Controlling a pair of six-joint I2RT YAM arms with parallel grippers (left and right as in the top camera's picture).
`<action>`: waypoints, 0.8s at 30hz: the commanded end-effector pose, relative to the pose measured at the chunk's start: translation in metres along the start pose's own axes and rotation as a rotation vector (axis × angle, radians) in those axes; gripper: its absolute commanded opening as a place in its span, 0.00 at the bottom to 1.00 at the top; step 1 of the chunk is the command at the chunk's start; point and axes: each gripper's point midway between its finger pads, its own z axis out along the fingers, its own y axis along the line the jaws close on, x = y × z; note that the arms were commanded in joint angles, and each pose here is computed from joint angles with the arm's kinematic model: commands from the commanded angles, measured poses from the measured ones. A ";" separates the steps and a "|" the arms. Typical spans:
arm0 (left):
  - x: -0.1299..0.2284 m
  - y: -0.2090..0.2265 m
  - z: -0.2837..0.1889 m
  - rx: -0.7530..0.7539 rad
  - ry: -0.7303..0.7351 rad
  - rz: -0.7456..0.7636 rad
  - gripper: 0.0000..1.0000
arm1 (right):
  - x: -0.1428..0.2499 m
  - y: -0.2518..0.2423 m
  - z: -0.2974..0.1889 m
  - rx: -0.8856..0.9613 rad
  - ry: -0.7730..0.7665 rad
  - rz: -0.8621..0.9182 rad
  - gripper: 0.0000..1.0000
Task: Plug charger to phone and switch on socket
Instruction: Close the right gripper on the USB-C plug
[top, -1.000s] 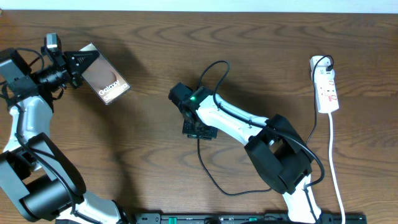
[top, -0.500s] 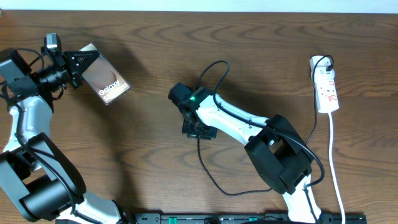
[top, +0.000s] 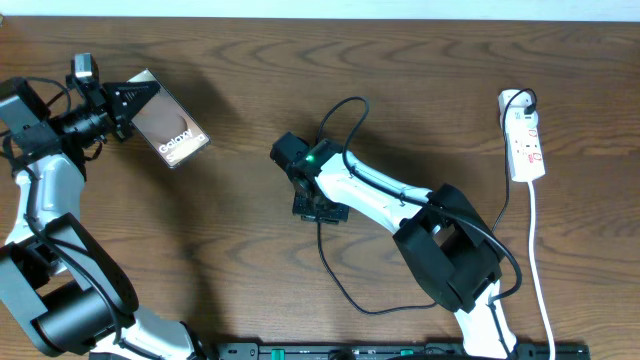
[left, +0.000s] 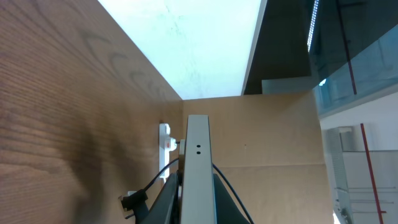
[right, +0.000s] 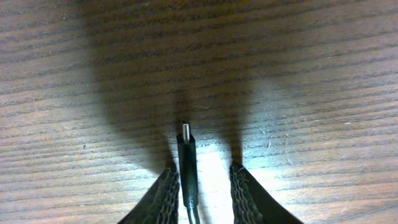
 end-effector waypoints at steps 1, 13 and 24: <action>0.008 -0.014 -0.001 0.029 0.034 0.038 0.07 | -0.003 -0.006 0.012 0.033 -0.010 0.014 0.23; 0.008 -0.014 -0.001 0.029 0.034 0.038 0.08 | -0.006 -0.008 0.012 0.041 -0.022 0.017 0.14; 0.008 -0.014 -0.001 0.030 0.034 0.038 0.07 | -0.007 -0.007 0.012 0.039 -0.024 0.017 0.04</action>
